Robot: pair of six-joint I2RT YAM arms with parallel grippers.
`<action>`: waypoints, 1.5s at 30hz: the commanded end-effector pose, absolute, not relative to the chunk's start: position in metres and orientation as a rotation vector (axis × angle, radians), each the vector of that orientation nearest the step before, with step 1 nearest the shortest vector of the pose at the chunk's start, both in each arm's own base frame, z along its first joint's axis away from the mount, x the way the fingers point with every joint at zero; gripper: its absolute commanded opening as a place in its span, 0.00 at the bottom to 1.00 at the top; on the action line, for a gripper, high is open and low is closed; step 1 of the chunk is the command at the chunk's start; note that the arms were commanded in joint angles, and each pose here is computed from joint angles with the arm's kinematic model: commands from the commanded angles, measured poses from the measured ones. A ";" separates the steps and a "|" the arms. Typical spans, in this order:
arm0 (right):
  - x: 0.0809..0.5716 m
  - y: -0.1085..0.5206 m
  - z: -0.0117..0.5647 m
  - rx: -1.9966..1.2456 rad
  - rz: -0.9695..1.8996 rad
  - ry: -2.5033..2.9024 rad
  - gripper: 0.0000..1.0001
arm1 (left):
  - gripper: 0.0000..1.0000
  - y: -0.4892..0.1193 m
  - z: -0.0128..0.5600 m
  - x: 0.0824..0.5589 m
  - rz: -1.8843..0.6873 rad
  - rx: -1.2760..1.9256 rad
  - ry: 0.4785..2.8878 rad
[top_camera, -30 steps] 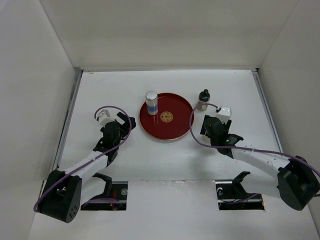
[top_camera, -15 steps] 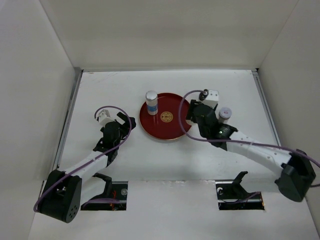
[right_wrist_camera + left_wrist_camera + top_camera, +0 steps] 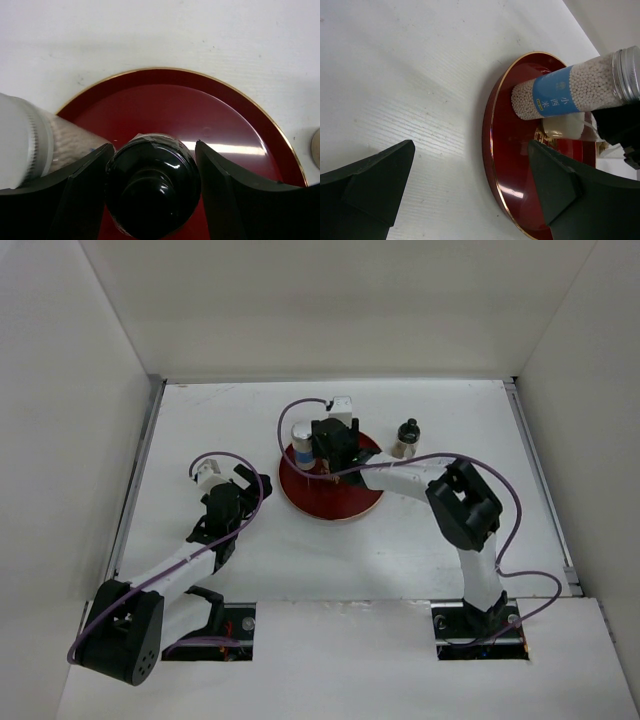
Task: Organize the condiment bottles
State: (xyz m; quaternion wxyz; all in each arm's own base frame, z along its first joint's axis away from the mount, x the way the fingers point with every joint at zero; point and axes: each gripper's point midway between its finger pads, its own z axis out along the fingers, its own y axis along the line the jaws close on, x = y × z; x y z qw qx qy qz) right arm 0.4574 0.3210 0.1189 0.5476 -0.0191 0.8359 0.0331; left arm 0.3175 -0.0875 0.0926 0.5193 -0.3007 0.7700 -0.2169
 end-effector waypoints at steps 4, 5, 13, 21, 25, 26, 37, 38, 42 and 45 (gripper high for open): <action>0.482 0.316 0.177 0.105 0.175 1.864 0.93 | 1.00 -0.091 0.106 0.321 -0.565 -0.704 1.796; 0.480 0.315 0.179 0.107 0.181 1.864 0.96 | 1.00 -0.091 0.106 0.321 -0.565 -0.704 1.796; 0.424 0.249 0.240 0.166 0.197 1.779 0.99 | 1.00 -0.090 0.108 0.321 -0.564 -0.704 1.791; 0.351 0.056 0.210 0.506 -0.021 1.719 1.00 | 1.00 -0.096 0.105 0.322 -0.574 -0.697 1.807; 0.343 0.005 0.174 0.612 -0.070 1.788 1.00 | 1.00 -0.098 0.106 0.321 -0.576 -0.693 1.807; 0.346 0.003 0.171 0.626 -0.057 1.795 1.00 | 1.00 -0.098 0.104 0.321 -0.572 -0.694 1.810; 0.392 0.027 0.126 0.537 -0.084 1.970 0.99 | 1.00 -0.097 0.105 0.322 -0.570 -0.691 1.808; 0.392 0.027 0.122 0.542 -0.086 1.978 0.98 | 1.00 -0.098 0.104 0.322 -0.569 -0.690 1.811; 0.400 0.026 0.117 0.558 -0.098 1.960 0.81 | 1.00 -0.099 0.104 0.322 -0.574 -0.691 1.814; 0.406 0.023 0.126 0.554 -0.113 1.905 0.63 | 1.00 -0.098 0.105 0.321 -0.571 -0.691 1.808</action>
